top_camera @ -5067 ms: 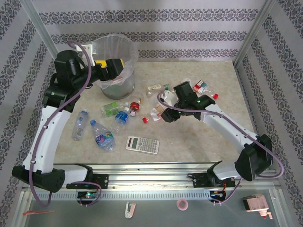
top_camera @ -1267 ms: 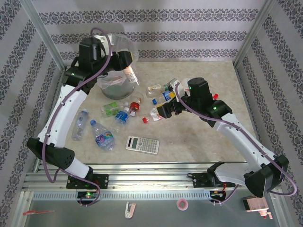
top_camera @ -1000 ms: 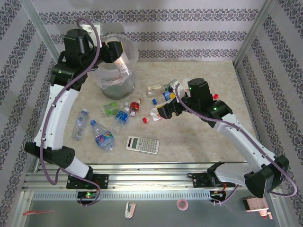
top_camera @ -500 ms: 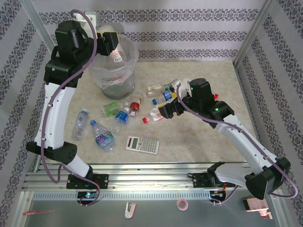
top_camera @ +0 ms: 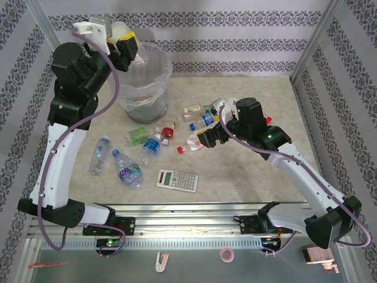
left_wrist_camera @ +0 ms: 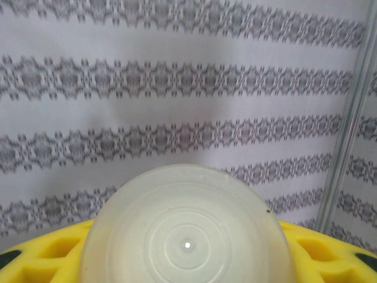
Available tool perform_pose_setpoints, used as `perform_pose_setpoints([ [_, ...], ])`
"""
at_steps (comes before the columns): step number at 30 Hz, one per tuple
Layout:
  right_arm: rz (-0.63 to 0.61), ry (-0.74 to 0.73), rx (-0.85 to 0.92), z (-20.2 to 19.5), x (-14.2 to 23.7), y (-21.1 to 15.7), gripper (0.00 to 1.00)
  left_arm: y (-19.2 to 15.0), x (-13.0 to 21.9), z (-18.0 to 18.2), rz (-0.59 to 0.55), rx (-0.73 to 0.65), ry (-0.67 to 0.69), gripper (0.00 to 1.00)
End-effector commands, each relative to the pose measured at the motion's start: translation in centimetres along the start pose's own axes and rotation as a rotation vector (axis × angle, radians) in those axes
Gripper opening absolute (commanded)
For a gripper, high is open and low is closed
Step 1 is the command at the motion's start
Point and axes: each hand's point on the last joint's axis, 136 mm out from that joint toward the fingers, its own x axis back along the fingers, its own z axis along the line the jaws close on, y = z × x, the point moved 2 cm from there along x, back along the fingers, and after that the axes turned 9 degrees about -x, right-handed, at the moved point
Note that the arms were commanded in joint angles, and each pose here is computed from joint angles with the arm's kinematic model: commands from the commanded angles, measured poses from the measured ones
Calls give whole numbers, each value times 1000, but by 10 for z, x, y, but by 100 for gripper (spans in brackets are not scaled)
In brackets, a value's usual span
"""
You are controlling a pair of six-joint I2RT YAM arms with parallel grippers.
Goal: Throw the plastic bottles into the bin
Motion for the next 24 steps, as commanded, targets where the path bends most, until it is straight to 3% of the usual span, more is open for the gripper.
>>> perform_pose_setpoints([
  [1, -10, -25, 13, -6, 2, 0, 98, 49, 17, 5, -218, -84, 25, 6],
  [15, 1, -44, 9, -11, -2, 0, 98, 70, 44, 7, -412, -177, 85, 5],
  [24, 9, -40, 10, -13, -9, 5, 98, 79, 50, 7, -452, -206, 105, 5],
])
